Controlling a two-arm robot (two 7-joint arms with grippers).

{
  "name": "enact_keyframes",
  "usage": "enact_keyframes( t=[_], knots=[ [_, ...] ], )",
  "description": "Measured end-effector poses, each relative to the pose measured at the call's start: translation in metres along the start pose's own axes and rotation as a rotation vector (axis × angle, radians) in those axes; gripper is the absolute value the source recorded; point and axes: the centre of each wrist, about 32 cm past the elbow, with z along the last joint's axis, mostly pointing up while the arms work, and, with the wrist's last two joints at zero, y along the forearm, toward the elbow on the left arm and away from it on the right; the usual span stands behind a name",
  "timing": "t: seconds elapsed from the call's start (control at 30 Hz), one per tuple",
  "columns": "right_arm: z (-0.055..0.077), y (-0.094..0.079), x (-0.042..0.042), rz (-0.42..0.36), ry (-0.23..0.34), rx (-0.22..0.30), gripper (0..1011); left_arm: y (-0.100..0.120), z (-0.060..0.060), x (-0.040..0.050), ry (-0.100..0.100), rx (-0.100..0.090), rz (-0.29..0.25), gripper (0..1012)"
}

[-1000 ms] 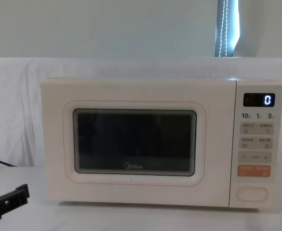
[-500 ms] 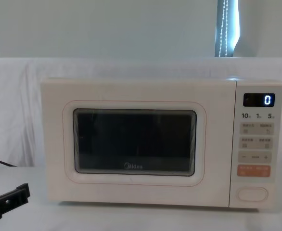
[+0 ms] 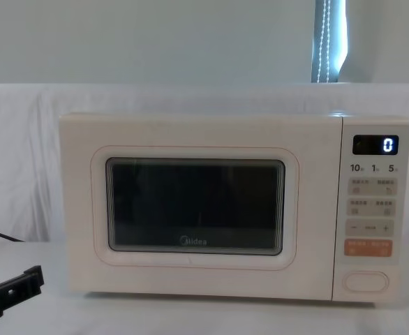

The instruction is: Press the button to open the microwave door with one hand; close the microwave door with the other hand.

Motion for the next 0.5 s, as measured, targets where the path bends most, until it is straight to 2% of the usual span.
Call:
enact_keyframes(
  t=[0.5],
  knots=[
    [0.0, 0.0, 0.0, 0.0, 0.0, 0.0, 1002, 0.0, 0.0002, -0.0001, 0.0, -0.001, 0.0, 1001]
  ],
)
